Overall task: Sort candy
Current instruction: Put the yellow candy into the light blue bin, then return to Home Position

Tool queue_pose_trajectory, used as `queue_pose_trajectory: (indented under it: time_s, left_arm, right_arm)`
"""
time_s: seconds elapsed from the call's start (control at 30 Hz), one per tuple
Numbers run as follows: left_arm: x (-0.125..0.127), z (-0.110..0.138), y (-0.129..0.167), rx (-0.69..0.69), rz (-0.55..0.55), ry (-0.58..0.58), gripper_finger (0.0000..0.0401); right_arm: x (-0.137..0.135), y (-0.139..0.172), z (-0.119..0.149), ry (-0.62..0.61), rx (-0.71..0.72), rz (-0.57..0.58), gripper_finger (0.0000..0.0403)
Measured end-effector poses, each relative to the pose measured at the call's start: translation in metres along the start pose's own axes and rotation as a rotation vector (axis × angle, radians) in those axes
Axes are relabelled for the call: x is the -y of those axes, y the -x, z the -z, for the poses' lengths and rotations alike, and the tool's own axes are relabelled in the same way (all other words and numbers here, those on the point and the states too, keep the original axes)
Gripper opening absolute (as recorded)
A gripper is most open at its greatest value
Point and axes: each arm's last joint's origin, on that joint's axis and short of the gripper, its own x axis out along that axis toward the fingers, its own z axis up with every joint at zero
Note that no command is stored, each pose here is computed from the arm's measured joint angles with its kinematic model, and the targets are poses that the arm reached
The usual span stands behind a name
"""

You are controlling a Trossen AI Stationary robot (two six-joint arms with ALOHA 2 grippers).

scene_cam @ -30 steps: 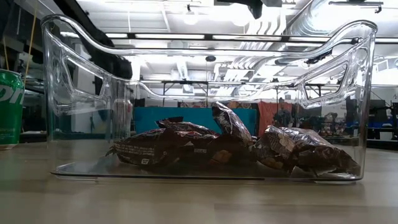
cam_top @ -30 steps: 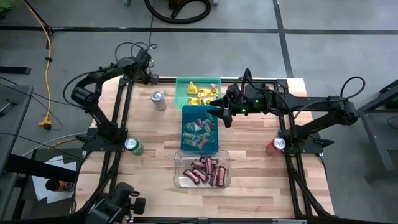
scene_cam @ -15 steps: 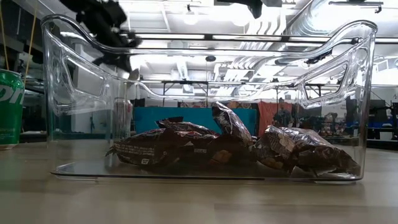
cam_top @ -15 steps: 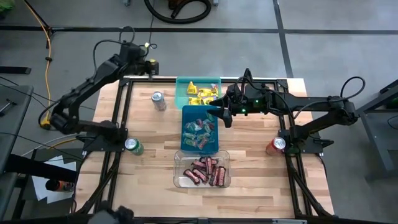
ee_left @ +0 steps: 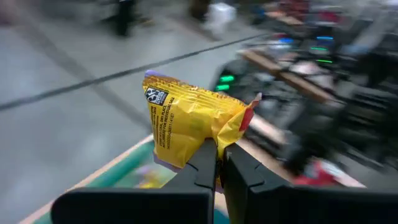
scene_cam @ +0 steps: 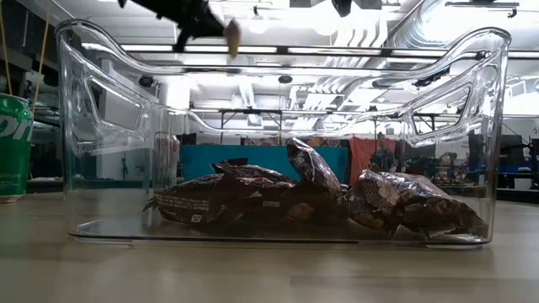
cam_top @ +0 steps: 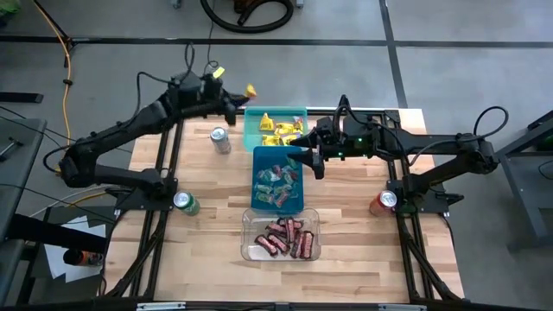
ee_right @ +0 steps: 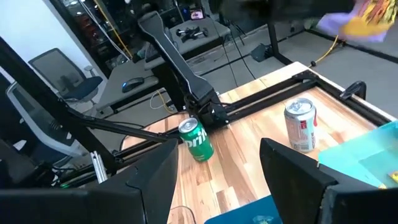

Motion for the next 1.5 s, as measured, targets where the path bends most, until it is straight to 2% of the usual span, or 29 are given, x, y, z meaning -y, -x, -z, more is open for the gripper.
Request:
queue_pose_trajectory:
  time_s: [0.13, 0.2, 0.37, 0.47, 0.77, 1.13, 1.5]
  left_arm:
    - [0.021, 0.02, -0.01, 0.03, 0.19, -0.059, 0.0]
    - [0.024, 0.036, -0.015, 0.054, 0.235, -0.042, 0.0]
    - [0.01, 0.087, -0.023, 0.079, 0.264, 0.073, 0.0]
    - [-0.001, 0.103, -0.022, 0.104, 0.254, 0.129, 0.0]
    - [-0.014, 0.102, -0.022, 0.153, 0.17, 0.078, 0.0]
    - [-0.001, 0.114, -0.029, 0.122, 0.174, -0.025, 0.0008]
    - [-0.01, 0.132, -0.049, 0.093, -0.034, -0.077, 0.0056]
  right_arm:
    - [-0.002, 0.005, -0.003, 0.027, 0.01, -0.026, 0.0222]
    - [-0.003, 0.009, -0.005, 0.034, 0.019, -0.032, 0.0222]
    - [-0.005, 0.016, -0.009, 0.049, 0.04, -0.04, 0.0222]
    - [-0.005, 0.017, -0.009, 0.049, 0.041, -0.04, 0.0222]
    - [-0.003, 0.017, -0.01, 0.048, 0.054, -0.006, 0.0222]
    - [-0.002, 0.017, -0.01, 0.044, 0.061, 0.013, 0.0222]
    - [-0.002, 0.016, -0.01, 0.037, 0.06, 0.014, 0.0222]
